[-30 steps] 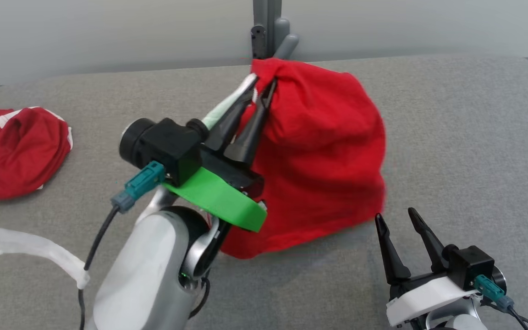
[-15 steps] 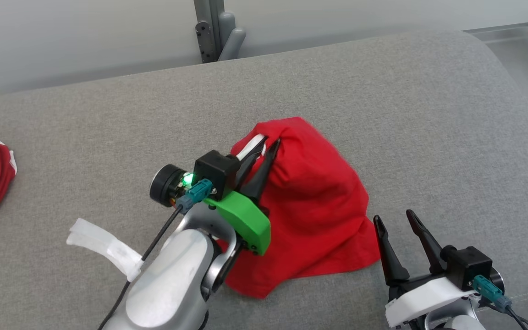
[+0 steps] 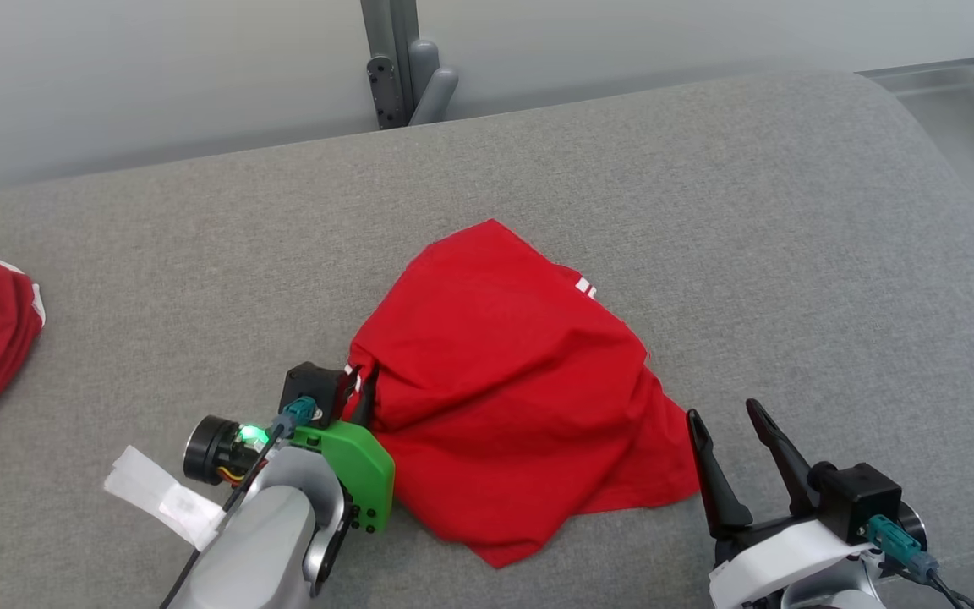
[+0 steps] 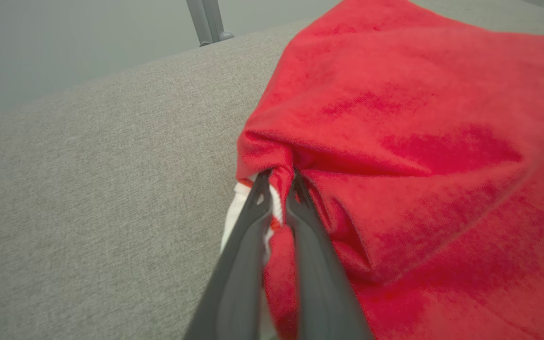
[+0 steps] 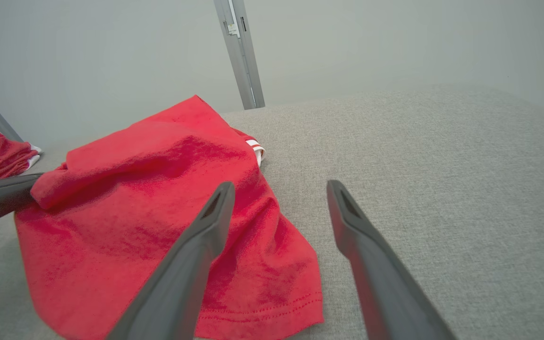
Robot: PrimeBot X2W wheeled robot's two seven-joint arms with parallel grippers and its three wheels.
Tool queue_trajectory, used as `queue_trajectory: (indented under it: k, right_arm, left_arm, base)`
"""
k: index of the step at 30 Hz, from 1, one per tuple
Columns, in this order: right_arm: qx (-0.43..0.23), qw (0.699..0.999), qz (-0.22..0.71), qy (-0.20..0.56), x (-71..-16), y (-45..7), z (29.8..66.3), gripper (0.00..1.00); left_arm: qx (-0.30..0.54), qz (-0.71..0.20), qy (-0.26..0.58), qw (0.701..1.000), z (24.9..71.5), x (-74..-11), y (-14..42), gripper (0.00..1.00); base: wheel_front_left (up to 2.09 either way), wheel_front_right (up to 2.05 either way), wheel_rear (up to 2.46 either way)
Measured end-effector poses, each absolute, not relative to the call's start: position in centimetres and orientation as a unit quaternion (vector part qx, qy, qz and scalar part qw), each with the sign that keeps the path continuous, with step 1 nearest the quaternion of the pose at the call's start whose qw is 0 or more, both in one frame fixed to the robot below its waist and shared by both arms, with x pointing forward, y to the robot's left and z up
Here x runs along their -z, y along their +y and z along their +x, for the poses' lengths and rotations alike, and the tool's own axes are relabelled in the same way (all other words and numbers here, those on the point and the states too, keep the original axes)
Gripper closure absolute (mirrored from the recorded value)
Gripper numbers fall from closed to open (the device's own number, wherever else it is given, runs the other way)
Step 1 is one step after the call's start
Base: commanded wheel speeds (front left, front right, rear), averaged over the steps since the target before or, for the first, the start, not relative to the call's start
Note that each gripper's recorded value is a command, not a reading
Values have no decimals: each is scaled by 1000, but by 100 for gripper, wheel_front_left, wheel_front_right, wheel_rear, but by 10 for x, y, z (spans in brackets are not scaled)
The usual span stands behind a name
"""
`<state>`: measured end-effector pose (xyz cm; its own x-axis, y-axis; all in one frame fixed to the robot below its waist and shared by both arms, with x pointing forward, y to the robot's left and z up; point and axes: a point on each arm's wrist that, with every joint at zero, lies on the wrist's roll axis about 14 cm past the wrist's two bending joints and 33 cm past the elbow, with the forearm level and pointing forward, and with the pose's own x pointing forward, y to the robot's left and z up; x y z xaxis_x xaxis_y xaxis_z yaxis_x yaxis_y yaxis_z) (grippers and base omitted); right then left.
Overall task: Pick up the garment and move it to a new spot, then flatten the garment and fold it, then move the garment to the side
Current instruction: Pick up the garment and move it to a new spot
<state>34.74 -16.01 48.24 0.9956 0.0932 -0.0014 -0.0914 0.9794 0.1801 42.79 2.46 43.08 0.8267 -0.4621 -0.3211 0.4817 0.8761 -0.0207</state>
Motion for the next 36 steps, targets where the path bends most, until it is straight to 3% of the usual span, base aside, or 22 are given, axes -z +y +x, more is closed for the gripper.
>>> queue_trajectory:
  k: [6, 7, 8, 9, 10, 22, 36]
  right_arm:
    - [-56, 994, 92, 7, -481, -154, 351, 0]
    - [-58, 994, 92, 7, -481, -153, 352, 0]
    - [-60, 994, 92, 7, -481, -152, 352, 0]
    - [-62, 994, 92, 8, -481, -151, 353, 0]
    - [-63, 994, 93, 8, -481, -150, 353, 0]
    - [-59, 995, 79, -31, -505, -156, 355, 0]
    - [-72, 995, 40, -57, -521, -152, 357, 0]
  left_arm:
    - [244, 8, 154, 957, 430, -433, 24, 100]
    - [244, 4, 148, 958, 431, -436, 23, 81]
    - [243, 2, 143, 959, 432, -439, 22, 81]
    - [242, 0, 138, 960, 434, -441, 23, 51]
    - [240, -3, 133, 961, 435, -444, 23, 0]
    - [189, -35, 30, 981, 429, -489, 52, 0]
    - [52, -24, 12, 998, 352, -482, 151, 0]
  base:
    - [0, 0, 0]
    - [0, 0, 0]
    - [0, 0, 0]
    - [0, 0, 0]
    - [0, 0, 0]
    - [0, 0, 0]
    - [0, 0, 0]
